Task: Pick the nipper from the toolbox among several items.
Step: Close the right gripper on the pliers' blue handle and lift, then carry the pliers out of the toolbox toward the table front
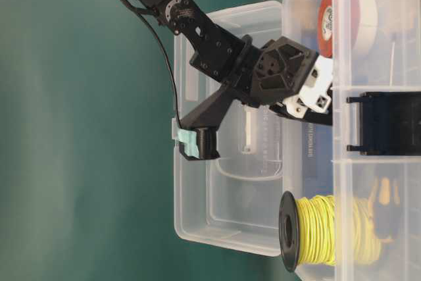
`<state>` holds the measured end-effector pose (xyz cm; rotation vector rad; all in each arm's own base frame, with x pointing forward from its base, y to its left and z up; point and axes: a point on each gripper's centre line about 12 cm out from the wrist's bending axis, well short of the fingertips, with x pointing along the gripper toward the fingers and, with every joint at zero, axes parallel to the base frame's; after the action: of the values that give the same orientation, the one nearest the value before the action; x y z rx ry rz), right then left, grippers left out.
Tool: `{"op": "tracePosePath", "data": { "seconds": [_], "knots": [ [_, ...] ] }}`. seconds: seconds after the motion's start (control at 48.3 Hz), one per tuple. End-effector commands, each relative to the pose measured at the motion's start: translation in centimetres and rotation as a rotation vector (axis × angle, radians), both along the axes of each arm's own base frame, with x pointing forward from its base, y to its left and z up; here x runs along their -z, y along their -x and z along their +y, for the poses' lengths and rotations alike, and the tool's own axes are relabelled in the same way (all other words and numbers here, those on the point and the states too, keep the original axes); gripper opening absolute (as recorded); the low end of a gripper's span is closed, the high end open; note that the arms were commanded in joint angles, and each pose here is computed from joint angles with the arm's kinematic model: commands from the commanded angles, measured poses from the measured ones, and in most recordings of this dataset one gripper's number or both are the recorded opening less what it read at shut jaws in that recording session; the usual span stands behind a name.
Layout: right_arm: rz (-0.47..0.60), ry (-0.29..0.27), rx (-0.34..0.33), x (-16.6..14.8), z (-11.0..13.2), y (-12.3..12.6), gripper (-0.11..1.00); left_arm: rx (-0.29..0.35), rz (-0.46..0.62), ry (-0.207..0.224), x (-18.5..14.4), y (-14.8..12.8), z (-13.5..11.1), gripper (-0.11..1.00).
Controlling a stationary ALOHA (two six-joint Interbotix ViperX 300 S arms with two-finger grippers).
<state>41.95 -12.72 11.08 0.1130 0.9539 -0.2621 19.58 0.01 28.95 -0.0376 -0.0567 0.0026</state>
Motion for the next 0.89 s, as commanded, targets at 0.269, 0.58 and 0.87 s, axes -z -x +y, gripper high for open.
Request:
{"op": "tracePosePath", "data": {
  "seconds": [0.269, 0.58, 0.87],
  "knots": [
    [-0.239, 0.063, 0.007, -11.1, 0.9, 2.8, 0.13, -0.004, -0.003, 0.006, -0.2, -0.2, 0.1, 0.0],
    [-0.424, 0.075, -0.089, -16.5, 6.2, 6.7, 0.13, -0.004, -0.005, 0.005, -0.2, -0.1, 0.1, 0.0],
    [-0.508, -0.019, -0.263, -16.2, 14.1, 7.0, 0.13, -0.002, -0.003, 0.008, -0.2, -0.2, 0.0, 0.0]
  ]
}}
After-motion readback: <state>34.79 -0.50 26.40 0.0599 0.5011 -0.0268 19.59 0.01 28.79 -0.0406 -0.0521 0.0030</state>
